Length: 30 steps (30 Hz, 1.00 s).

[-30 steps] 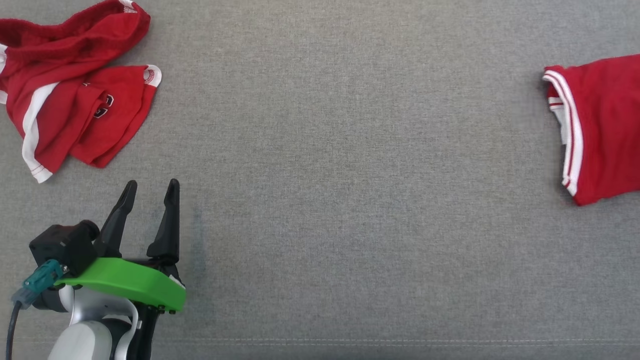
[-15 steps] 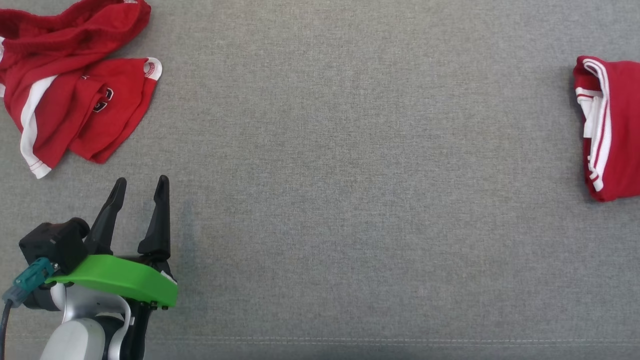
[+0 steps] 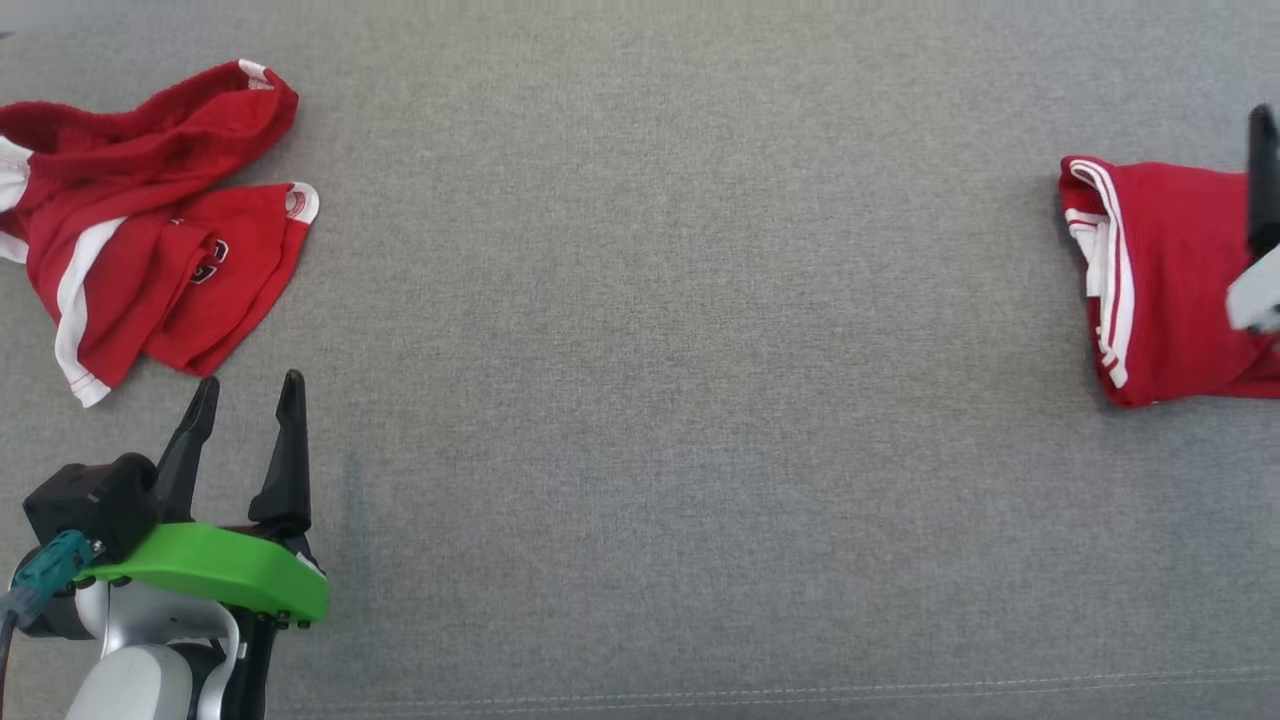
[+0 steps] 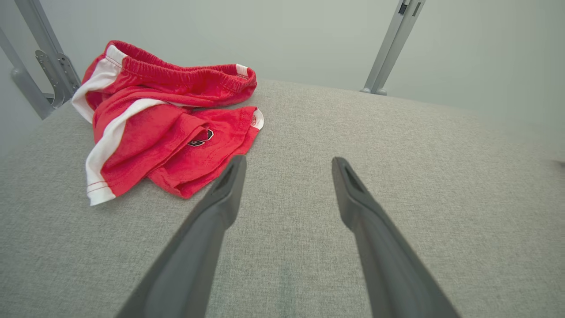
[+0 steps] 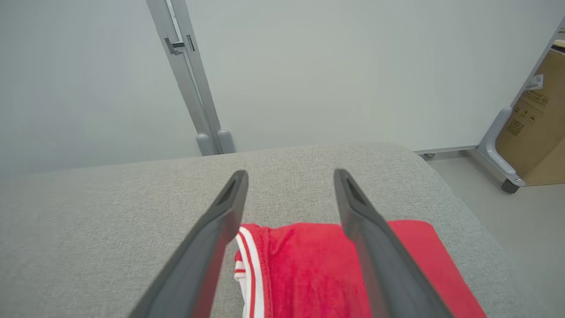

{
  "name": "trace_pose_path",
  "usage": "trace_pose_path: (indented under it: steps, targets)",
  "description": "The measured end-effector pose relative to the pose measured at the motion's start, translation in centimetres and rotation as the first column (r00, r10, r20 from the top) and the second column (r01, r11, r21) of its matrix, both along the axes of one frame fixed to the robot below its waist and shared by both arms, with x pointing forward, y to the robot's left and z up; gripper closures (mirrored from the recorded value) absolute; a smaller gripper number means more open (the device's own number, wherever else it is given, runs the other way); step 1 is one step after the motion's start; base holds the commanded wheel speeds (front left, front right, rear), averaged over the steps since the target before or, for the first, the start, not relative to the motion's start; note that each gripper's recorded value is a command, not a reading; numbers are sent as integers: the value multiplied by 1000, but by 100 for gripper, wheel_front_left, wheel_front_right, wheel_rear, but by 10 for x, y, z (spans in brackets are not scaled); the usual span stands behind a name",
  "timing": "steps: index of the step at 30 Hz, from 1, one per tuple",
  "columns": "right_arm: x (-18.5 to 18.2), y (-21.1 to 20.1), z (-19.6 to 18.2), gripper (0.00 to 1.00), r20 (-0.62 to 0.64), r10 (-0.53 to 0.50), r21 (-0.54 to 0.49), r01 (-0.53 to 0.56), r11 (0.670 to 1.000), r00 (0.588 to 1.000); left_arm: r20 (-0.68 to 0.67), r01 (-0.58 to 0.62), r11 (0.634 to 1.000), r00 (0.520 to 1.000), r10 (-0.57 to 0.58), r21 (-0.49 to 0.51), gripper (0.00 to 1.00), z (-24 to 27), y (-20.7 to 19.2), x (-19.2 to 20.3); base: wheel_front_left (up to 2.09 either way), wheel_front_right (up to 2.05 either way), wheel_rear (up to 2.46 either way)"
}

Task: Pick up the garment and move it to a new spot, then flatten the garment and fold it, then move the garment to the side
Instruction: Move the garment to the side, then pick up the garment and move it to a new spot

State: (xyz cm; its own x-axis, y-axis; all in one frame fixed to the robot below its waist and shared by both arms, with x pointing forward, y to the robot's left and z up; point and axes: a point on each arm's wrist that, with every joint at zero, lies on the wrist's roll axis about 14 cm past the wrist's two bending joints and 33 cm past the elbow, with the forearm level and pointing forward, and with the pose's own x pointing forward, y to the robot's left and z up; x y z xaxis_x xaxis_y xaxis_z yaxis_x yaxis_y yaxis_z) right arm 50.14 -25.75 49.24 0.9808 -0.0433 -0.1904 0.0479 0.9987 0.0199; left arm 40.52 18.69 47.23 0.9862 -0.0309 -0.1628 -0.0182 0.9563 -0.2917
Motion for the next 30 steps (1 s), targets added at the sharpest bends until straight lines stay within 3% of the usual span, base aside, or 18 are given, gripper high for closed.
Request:
trace_pose_path:
  steps: [14, 20, 30]
  targets:
    - [-97, 21, -8, 0, 113, -2, 17, 0, 1000, 994, 59, 1, 1000, 998, -3, 21, 0, 11, -2, -24, 0, 0, 0]
    - [-141, 22, -44, 0, 22, -42, 37, 41, 998, 999, 90, 9, 1000, 996, -11, 20, 0, 15, -3, -35, 0, 0, 0]
    - [-148, 34, -46, 0, 29, -20, 14, 19, 1000, 999, 96, -28, 999, 995, 26, 18, 0, 14, 10, -47, 0, 0, 0]
